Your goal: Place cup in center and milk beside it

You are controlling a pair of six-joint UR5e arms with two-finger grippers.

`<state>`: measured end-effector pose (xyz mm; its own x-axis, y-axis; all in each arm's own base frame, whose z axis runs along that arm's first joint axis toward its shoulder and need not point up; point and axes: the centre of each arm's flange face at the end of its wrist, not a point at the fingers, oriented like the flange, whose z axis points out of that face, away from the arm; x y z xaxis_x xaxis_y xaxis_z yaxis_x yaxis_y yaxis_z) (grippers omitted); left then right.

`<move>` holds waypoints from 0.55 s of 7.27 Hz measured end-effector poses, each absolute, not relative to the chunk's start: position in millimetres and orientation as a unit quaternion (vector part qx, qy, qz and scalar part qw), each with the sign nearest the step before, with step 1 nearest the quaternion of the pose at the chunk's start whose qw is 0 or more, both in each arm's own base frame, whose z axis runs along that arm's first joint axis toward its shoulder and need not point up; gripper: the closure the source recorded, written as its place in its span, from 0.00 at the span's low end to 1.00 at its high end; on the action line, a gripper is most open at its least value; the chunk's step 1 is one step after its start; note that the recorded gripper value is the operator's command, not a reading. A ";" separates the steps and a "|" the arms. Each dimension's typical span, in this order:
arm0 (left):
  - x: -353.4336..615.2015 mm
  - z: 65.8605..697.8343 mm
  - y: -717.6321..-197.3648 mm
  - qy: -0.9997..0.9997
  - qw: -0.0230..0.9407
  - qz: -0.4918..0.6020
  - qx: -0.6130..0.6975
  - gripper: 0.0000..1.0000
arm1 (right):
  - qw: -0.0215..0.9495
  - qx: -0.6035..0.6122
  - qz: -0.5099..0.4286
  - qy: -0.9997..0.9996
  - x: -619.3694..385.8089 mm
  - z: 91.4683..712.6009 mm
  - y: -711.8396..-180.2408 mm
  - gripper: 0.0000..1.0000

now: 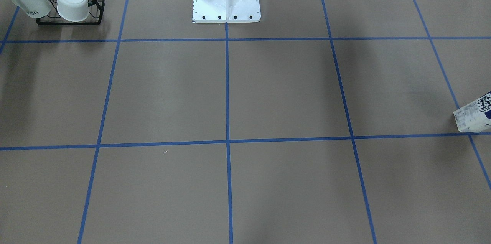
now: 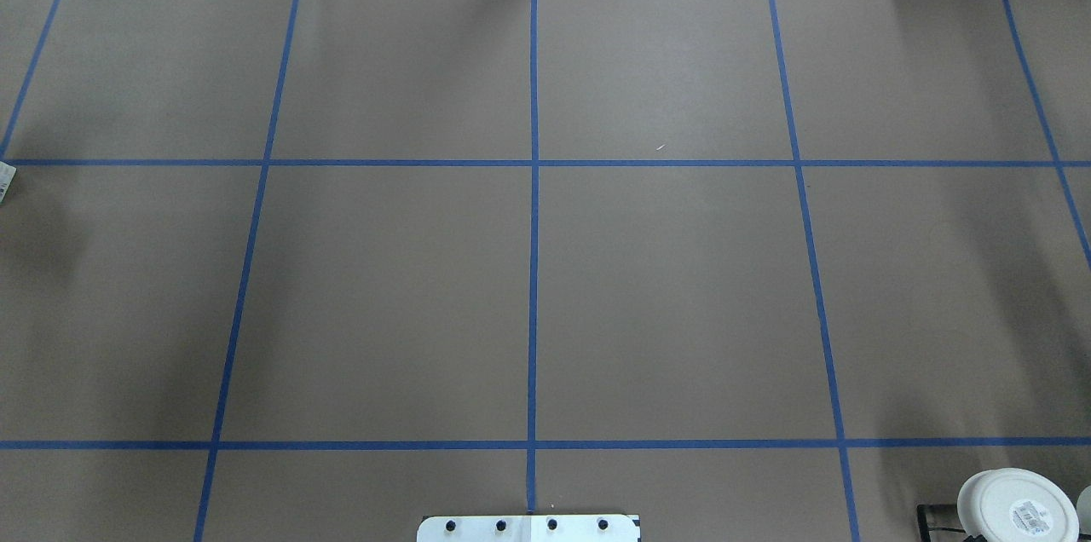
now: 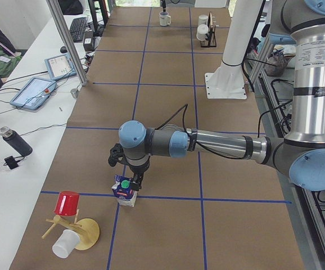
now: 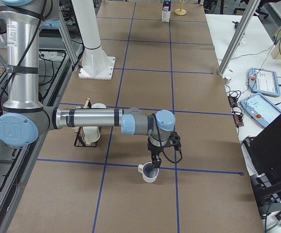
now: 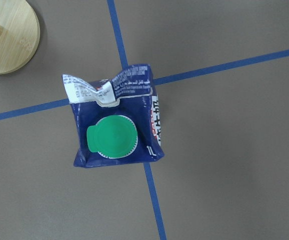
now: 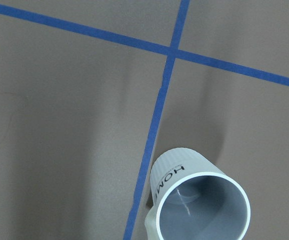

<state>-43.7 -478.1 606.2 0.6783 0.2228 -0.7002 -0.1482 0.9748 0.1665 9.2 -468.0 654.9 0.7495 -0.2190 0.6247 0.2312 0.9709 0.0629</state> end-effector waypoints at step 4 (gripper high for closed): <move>-43.9 593.1 -479.8 0.385 0.915 0.107 0.060 0.01 | 0.935 -0.006 -0.122 -0.333 8.4 651.0 -469.4 0.00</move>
<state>-43.9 -479.8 593.1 0.6808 0.2417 -0.6914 -0.1489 0.9699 0.1924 8.4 -469.4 651.0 0.7489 -0.2242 0.6236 0.2318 0.9702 0.0705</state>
